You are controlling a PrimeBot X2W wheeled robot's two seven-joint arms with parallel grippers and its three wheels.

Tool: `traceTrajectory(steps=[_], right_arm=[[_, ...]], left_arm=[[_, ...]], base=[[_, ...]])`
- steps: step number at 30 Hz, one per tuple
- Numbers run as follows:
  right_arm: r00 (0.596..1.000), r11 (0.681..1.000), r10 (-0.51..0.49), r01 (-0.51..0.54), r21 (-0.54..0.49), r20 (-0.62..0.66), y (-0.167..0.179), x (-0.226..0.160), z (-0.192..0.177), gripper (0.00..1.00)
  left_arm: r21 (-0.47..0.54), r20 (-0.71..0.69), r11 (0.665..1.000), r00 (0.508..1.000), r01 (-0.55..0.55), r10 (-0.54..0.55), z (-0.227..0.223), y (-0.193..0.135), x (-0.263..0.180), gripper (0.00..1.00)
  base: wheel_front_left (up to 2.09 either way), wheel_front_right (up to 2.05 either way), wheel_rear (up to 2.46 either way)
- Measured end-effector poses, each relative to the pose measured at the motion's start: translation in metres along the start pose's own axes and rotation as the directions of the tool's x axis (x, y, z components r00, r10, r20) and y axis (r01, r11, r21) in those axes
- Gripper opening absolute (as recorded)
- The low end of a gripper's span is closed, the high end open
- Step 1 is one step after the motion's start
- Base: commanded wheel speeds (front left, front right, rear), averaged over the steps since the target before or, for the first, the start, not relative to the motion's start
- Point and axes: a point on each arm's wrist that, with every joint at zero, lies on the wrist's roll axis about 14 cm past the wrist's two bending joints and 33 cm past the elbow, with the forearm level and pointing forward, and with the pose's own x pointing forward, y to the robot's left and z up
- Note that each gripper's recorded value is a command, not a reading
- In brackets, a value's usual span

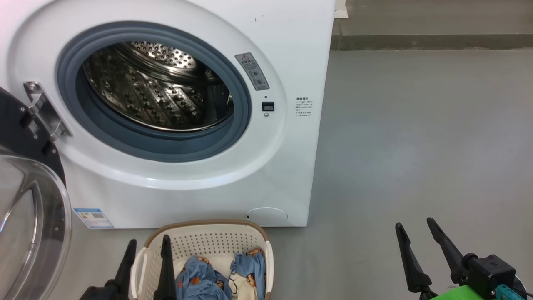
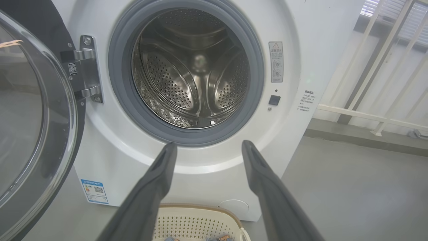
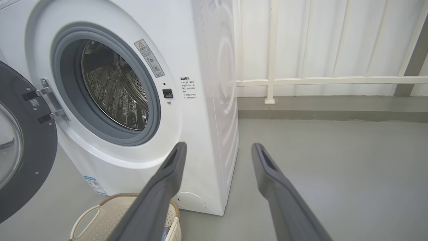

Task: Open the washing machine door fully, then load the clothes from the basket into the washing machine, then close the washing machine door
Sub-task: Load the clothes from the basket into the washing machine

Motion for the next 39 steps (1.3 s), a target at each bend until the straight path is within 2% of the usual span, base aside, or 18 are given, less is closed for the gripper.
traceTrajectory(steps=[32, 39], right_arm=[[1.0, 1.0, 0.002, -0.002, 0.002, -0.014, 0.0, 0.002, -0.005, 1.0], [0.999, 1.0, -0.02, 0.02, -0.002, -0.045, -0.008, 0.003, -0.015, 1.0]], left_arm=[[-0.011, -0.027, 1.0, 1.0, 0.009, -0.009, -0.009, -0.002, -0.001, 1.0], [-0.013, -0.076, 1.0, 0.997, 0.01, -0.011, -0.025, -0.003, 0.001, 1.0]], base=[[0.0, 0.0, 0.0], [0.0, 0.0, 0.0]])
